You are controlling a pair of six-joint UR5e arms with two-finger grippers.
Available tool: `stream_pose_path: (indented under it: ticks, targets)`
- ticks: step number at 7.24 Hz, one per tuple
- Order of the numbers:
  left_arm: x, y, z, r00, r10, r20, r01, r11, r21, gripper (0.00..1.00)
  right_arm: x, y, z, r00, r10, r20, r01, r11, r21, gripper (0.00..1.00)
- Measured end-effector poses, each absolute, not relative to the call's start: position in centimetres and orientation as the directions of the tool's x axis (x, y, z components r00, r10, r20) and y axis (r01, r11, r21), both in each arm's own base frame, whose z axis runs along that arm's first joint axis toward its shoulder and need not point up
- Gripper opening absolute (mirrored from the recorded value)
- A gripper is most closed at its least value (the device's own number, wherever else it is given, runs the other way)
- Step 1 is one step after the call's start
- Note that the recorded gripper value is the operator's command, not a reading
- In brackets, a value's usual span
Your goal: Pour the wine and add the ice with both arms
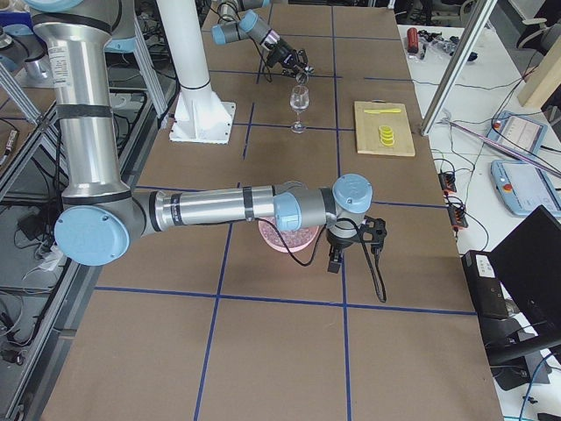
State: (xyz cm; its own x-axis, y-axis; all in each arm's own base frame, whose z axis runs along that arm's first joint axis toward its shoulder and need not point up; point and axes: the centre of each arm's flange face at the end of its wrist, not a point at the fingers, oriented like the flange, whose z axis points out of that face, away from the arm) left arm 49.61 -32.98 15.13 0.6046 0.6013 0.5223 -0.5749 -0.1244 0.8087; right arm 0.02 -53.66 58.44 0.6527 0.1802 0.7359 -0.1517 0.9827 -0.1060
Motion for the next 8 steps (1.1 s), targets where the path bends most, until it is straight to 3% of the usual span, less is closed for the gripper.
stream_pose_path:
  ticks: [8]
  targets:
    - [50.0, -33.2, 13.4, 0.496, 0.595, 0.632, -0.691, -0.171, 0.703, 0.00, 0.0, -53.7, 58.4, 0.653, 0.180, 0.736, -0.152, 0.983, -0.106, 1.00]
